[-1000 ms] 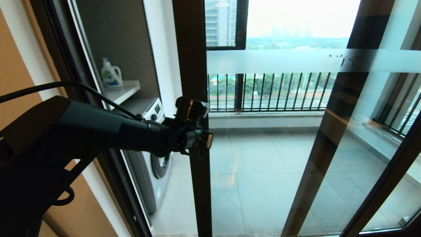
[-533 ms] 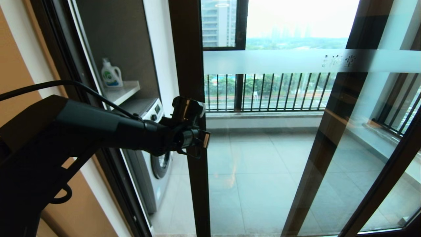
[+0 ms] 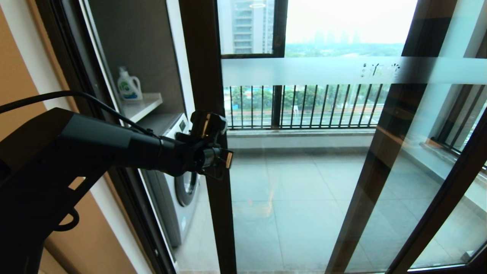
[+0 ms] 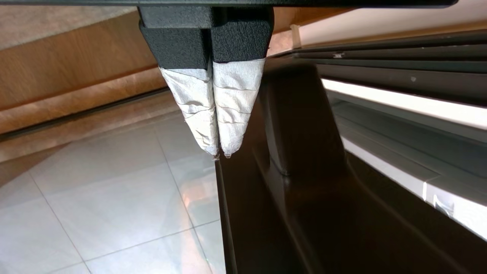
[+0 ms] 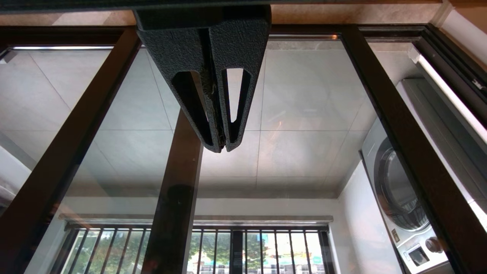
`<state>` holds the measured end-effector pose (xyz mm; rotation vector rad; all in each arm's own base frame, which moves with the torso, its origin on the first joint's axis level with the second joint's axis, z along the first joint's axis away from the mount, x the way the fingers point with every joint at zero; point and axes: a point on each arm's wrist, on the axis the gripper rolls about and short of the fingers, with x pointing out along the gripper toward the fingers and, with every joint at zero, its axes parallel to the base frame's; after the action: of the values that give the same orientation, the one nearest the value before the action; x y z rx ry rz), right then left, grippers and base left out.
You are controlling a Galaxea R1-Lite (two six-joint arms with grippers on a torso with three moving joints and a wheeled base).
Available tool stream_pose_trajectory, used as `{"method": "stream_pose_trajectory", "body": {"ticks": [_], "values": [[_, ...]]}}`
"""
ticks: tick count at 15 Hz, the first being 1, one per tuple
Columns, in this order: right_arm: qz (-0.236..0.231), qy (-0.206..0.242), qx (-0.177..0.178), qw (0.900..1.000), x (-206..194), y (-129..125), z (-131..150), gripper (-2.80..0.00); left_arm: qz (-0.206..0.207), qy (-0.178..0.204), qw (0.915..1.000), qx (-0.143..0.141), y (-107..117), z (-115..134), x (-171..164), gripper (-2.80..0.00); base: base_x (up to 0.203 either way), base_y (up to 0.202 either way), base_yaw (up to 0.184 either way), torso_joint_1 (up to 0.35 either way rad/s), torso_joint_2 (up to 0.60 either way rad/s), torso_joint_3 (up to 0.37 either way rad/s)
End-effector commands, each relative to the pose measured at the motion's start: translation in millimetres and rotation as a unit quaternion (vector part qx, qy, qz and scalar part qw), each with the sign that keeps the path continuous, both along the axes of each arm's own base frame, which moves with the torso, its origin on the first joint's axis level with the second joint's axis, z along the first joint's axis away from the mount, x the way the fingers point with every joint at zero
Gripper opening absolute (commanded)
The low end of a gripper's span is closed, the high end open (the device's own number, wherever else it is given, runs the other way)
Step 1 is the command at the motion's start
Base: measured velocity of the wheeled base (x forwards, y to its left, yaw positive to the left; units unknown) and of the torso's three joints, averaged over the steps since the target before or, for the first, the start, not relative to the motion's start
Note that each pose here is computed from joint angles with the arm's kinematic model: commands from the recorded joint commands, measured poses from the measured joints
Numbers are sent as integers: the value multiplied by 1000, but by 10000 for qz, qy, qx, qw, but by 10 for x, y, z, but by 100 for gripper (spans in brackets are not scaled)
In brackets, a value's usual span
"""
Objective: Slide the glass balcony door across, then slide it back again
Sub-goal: Close the slid door
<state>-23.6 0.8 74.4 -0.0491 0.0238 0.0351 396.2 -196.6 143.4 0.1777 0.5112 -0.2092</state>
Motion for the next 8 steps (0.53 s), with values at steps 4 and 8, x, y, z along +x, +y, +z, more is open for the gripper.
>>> {"method": "stream_pose_trajectory", "body": {"ticks": [4,8], "values": [[4,7,-5,10000,1,0,0,-280,182,89,9998,86,251,27,-40,-280,0,0,0,0,0,0],[4,7,-5,10000,1,0,0,-280,220,112,9996,106,344,67,-106,-280,0,0,0,0,0,0]]}}
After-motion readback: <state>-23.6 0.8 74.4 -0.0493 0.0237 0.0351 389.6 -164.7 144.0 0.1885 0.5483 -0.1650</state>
